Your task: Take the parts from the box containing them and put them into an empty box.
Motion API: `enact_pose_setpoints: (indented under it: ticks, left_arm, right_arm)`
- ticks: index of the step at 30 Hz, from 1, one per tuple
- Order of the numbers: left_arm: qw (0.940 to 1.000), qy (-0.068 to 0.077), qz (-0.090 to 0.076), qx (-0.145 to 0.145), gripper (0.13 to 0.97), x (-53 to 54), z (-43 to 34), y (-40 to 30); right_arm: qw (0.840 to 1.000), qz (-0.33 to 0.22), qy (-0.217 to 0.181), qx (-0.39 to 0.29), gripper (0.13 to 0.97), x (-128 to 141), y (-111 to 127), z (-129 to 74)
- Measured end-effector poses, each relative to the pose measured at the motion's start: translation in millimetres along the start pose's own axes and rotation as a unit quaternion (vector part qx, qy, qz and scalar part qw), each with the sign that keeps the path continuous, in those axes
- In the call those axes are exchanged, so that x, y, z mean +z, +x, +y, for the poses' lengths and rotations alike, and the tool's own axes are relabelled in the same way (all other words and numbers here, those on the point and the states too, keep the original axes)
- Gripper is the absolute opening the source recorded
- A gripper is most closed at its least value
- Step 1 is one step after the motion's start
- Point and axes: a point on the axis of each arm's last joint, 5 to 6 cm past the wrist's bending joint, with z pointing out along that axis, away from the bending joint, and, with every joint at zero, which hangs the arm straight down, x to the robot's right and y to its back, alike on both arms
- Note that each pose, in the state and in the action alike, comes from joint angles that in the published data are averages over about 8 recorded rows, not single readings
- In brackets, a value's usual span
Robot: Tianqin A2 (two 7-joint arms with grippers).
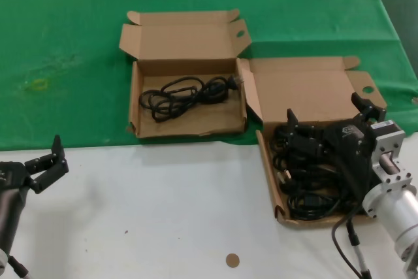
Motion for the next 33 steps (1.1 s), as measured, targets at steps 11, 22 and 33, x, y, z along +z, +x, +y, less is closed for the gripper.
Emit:
enact_pose_setpoints:
  ticks: [11, 22, 33]
  left_arm:
    - [1.0, 0.0, 0.0, 0.0, 0.966, 0.0, 0.0, 0.0]
    - [1.0, 0.0, 0.0, 0.0, 0.966, 0.0, 0.0, 0.0]
    - [1.0, 0.0, 0.0, 0.0, 0.966, 0.0, 0.0, 0.0]
  right_arm:
    - [1.0, 0.0, 0.0, 0.0, 0.966, 0.0, 0.0, 0.0]
    - [1.0, 0.0, 0.0, 0.0, 0.966, 0.0, 0.0, 0.0]
    - [1.0, 0.0, 0.0, 0.0, 0.966, 0.0, 0.0, 0.0]
